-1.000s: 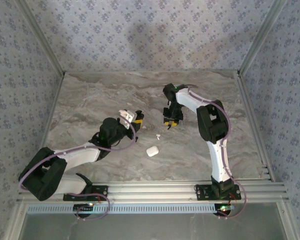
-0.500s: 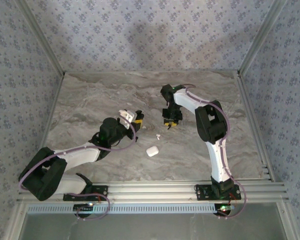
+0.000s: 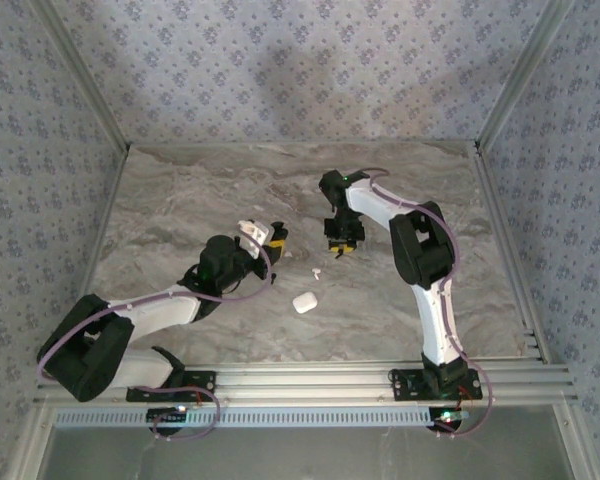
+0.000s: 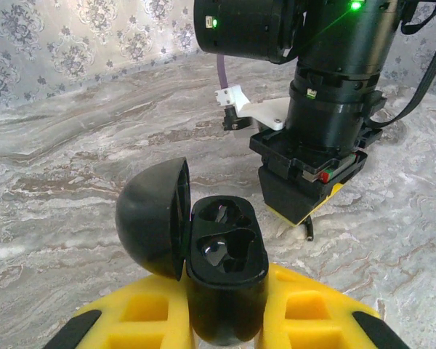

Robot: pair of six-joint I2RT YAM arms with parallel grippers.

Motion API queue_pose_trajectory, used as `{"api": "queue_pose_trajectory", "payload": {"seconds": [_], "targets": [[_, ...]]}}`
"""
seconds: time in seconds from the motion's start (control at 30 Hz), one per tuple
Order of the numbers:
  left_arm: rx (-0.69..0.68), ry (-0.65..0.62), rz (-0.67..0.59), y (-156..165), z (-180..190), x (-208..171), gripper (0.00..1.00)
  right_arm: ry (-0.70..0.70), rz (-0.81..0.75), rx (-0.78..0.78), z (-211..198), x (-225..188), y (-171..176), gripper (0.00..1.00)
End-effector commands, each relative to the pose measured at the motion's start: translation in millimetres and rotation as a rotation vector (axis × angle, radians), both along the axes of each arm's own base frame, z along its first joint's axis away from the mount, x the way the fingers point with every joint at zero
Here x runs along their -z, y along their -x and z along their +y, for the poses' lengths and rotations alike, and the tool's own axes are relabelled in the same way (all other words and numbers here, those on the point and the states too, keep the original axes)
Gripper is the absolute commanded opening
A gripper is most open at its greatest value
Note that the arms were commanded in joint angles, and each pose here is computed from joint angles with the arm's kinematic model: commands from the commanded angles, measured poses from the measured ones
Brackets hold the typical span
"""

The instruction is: Insert wireless bluetooth earbuds into charging case

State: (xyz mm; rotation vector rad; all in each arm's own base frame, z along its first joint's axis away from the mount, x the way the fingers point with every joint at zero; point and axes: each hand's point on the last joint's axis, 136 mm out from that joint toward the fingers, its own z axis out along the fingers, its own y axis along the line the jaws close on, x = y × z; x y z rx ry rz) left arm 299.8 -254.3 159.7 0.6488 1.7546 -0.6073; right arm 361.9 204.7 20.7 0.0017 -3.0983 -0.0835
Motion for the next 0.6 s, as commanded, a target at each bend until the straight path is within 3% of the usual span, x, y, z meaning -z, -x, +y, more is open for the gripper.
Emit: {"api": "queue_pose_trajectory", "payload": {"seconds": [0.0,0.57], "targets": [[0.012,0.014,-0.015,0.3,-1.4,-6.0,0.18,0.015,-0.026,-0.015,-5.4,-12.6,7.3,0.25],[0.147,0.058,0.087,6.5,-29.4,10.8,0.18,-0.037,-0.316,-0.105,-9.9,-61.0,2.3,0.24]]}}
